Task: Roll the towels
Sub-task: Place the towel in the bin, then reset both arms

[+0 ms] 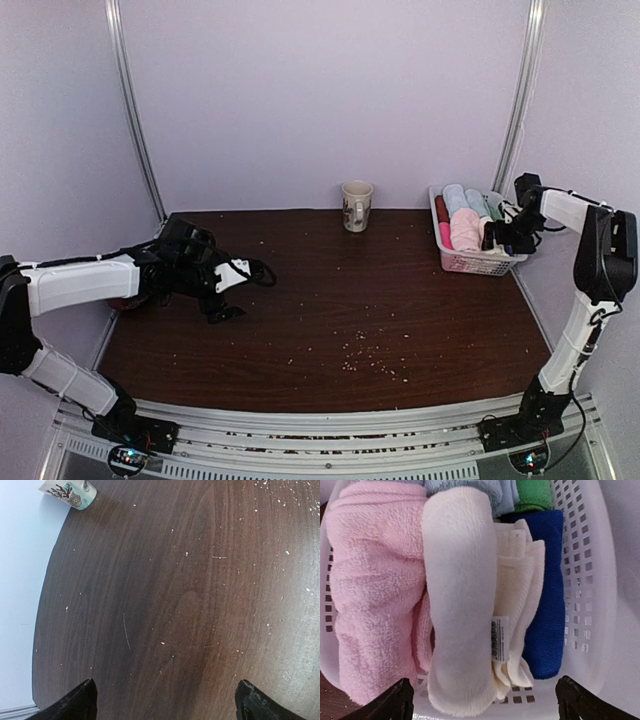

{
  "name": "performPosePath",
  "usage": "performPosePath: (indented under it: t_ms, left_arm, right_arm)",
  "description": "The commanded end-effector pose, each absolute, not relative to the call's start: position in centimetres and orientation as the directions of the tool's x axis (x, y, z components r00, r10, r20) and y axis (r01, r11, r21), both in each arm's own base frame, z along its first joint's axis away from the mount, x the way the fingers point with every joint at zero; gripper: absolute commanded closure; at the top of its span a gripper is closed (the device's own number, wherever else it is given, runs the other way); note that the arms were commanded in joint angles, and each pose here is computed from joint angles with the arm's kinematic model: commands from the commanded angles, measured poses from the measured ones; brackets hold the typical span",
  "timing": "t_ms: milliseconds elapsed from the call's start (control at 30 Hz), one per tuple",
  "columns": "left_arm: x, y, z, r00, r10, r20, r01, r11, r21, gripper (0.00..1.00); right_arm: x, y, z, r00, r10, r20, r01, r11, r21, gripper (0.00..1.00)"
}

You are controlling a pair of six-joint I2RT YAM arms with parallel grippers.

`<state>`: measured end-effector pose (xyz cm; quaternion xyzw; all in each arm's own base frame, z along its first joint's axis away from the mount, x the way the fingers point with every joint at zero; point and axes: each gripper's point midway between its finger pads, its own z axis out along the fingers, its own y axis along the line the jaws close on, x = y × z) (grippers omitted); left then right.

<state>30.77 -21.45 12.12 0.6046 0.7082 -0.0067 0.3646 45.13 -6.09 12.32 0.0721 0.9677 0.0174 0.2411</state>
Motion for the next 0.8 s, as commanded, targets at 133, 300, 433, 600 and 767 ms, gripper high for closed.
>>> performPosePath:
  t_ms: [133, 300, 433, 600, 767]
  left_arm:
    - [32.9, -20.4, 16.0, -0.060, 0.810, -0.583, 0.850, 0.348, 0.395, 0.02]
    - [34.4, -17.0, 20.5, -0.147, 0.691, -0.708, 0.775, 0.525, 0.352, 0.02]
    - [34.7, -13.4, 23.7, -0.193, 0.558, -0.807, 0.622, 0.706, 0.339, 0.02]
    - [32.1, -9.8, 26.7, -0.155, 0.488, -0.859, 0.428, 0.817, 0.387, 0.02]
    - [28.0, -6.9, 28.2, -0.099, 0.446, -0.890, 0.296, 0.867, 0.401, 0.02]
  right_arm:
    - [42.8, -5.7, 25.4, -0.705, 0.126, -0.698, 0.166, 0.986, 0.010, 0.00]
    - [39.0, -0.9, 32.4, -0.491, 0.160, -0.856, 0.070, 0.987, 0.145, 0.00]
    - [34.4, 2.5, 35.2, -0.348, 0.181, -0.920, -0.049, 0.976, 0.211, 0.00]
    - [29.4, 4.0, 35.3, -0.275, 0.190, -0.942, -0.148, 0.960, 0.237, 0.00]
    - [26.4, 3.8, 32.8, -0.218, 0.209, -0.953, -0.150, 0.958, 0.244, 0.00]
